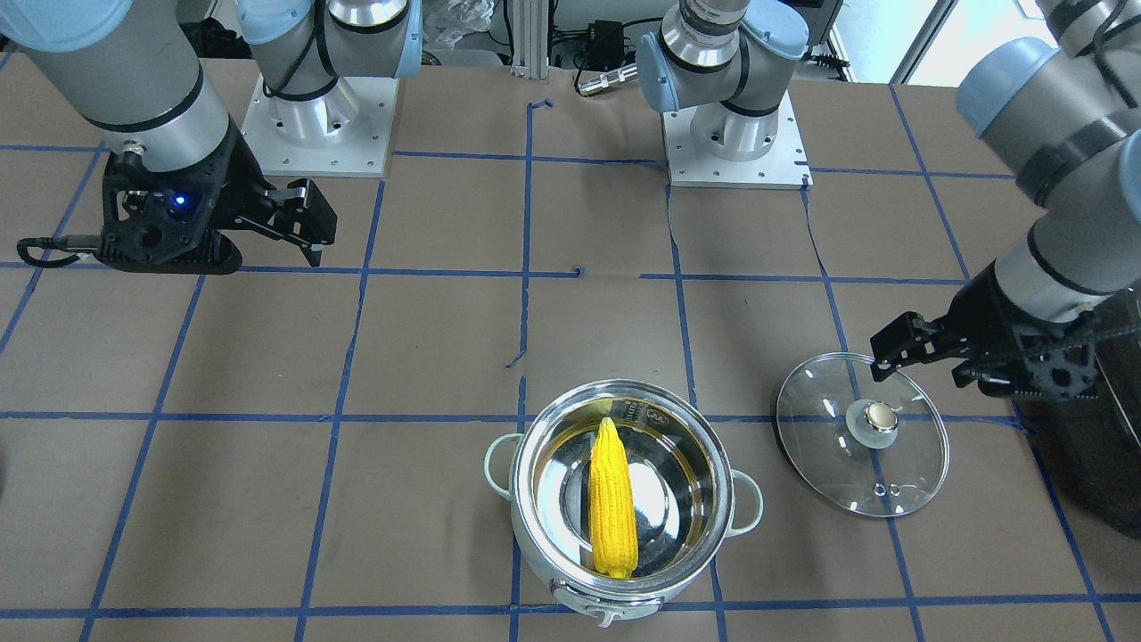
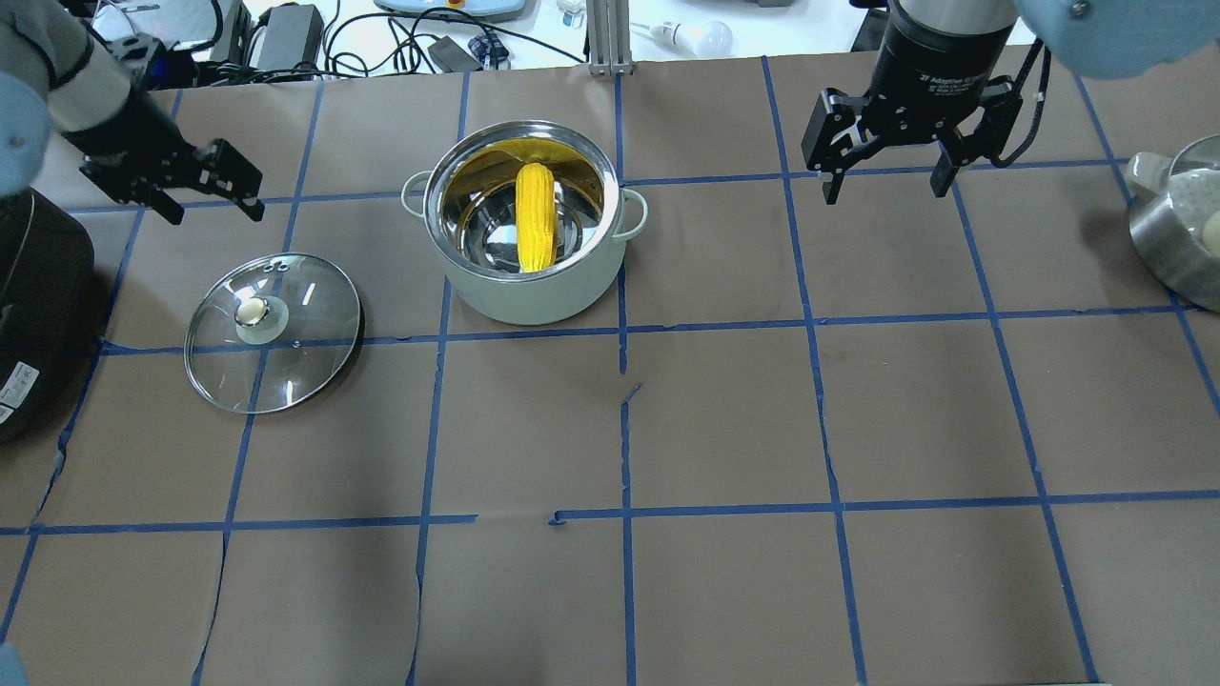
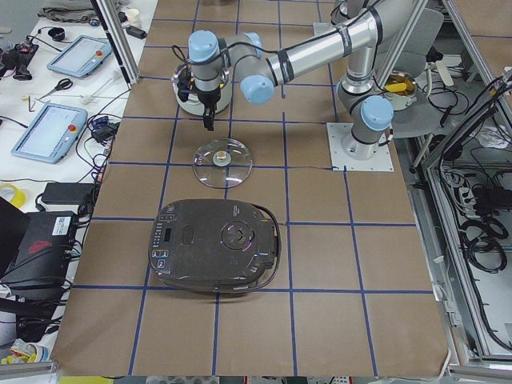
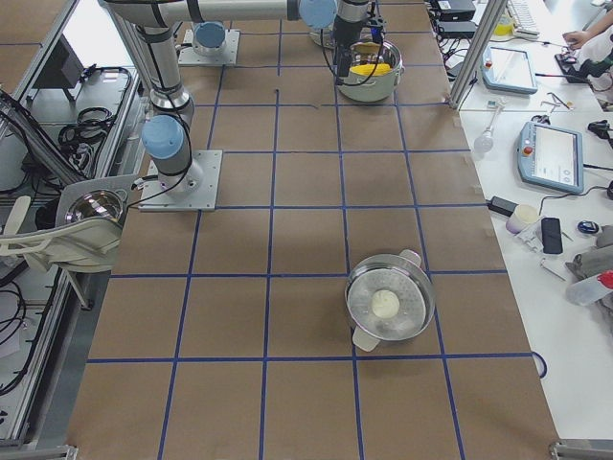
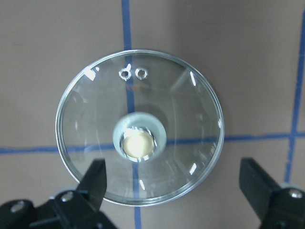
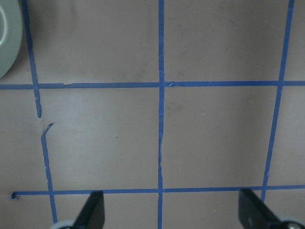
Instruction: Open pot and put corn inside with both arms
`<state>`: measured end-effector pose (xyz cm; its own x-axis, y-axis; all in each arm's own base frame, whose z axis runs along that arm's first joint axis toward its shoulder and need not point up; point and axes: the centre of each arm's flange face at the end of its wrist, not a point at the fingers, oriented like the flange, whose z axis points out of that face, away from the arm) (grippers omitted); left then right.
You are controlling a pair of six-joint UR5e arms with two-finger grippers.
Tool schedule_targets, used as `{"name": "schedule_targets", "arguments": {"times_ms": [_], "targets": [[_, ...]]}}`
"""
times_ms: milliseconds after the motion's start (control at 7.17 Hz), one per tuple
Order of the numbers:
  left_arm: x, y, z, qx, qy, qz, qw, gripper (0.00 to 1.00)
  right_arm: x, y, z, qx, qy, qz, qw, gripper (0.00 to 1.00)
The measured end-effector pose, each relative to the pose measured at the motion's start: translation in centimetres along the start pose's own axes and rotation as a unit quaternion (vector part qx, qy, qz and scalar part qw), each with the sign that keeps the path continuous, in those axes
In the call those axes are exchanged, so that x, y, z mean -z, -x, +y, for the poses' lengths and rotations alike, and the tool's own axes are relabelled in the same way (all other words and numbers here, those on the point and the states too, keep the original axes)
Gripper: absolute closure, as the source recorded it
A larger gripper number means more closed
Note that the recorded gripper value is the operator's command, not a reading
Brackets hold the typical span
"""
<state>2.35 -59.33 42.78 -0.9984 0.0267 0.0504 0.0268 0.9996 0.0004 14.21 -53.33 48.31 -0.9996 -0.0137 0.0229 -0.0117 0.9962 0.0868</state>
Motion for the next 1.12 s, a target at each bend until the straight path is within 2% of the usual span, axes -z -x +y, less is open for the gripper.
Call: {"name": "schedule_targets", "arguments": {"times_ms": [279,419,837,1116], "targets": [[9.0,-8.9,2.3,0.004,0.021,-0.013,0.9997,0.00,0.2,0.0,0.1,0.000,-0.004,-0.001,1.0000,0.00],[11.5,-12.4,4.4,-0.004,0.019,-0.020,0.9996,0.00,0.3,-0.2,0.1,-0.002,-0.006,-0.001,1.0000,0.00],[11.9,-17.4,8.0,-0.004,0.009,-0.043,0.9990,0.00,0.8,-2.1,0.2,-0.017,-0.010,-0.004,0.9998,0.00],[10.7,-18.5,7.9,-0.006,-0.024,-0.046,0.9986,0.00,1.0,-2.5,0.3,-0.018,-0.012,-0.006,0.9998,0.00]]}}
